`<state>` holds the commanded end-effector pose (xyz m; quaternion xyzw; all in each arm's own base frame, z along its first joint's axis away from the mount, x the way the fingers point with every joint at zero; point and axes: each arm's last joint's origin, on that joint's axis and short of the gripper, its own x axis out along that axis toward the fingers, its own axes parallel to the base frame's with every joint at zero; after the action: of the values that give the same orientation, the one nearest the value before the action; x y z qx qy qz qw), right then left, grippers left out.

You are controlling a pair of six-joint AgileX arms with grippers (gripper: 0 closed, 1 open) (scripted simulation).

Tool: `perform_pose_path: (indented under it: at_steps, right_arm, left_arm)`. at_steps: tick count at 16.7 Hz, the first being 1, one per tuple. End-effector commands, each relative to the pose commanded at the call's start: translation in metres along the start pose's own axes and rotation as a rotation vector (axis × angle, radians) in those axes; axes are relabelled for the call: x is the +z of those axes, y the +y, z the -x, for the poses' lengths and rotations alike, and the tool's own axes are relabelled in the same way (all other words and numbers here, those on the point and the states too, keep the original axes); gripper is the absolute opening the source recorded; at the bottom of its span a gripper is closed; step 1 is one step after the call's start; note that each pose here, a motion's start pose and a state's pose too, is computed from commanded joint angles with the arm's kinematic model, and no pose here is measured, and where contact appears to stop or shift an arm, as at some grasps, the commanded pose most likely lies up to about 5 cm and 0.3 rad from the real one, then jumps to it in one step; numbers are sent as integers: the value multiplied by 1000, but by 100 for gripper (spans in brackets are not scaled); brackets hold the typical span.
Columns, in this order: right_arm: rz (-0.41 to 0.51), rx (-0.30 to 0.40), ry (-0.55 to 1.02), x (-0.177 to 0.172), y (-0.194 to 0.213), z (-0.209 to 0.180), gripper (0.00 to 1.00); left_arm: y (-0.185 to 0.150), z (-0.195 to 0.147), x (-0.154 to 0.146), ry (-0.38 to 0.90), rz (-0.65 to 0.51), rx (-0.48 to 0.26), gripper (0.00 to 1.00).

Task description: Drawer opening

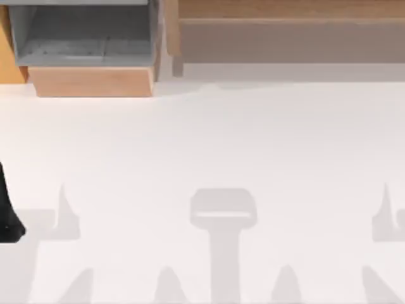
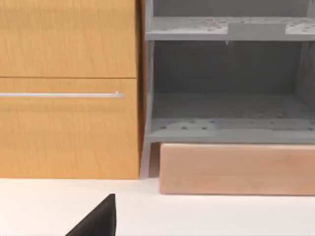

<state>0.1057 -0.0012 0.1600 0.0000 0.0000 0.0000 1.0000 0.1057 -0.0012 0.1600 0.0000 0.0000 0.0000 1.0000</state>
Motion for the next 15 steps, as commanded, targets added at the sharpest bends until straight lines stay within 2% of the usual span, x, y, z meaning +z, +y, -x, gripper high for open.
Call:
perform_pose_path:
  at_steps: [4, 8, 15]
  right_arm:
    - [0, 0, 0, 0, 0, 0, 100]
    - [0, 0, 0, 0, 0, 0, 100]
    - [0, 0, 0, 0, 0, 0, 100]
  left_arm:
    - [-2, -1, 9, -16, -1, 2, 100]
    - [-11, -10, 43, -45, 5, 3, 100]
    - [-63, -66, 99, -22, 12, -9, 100]
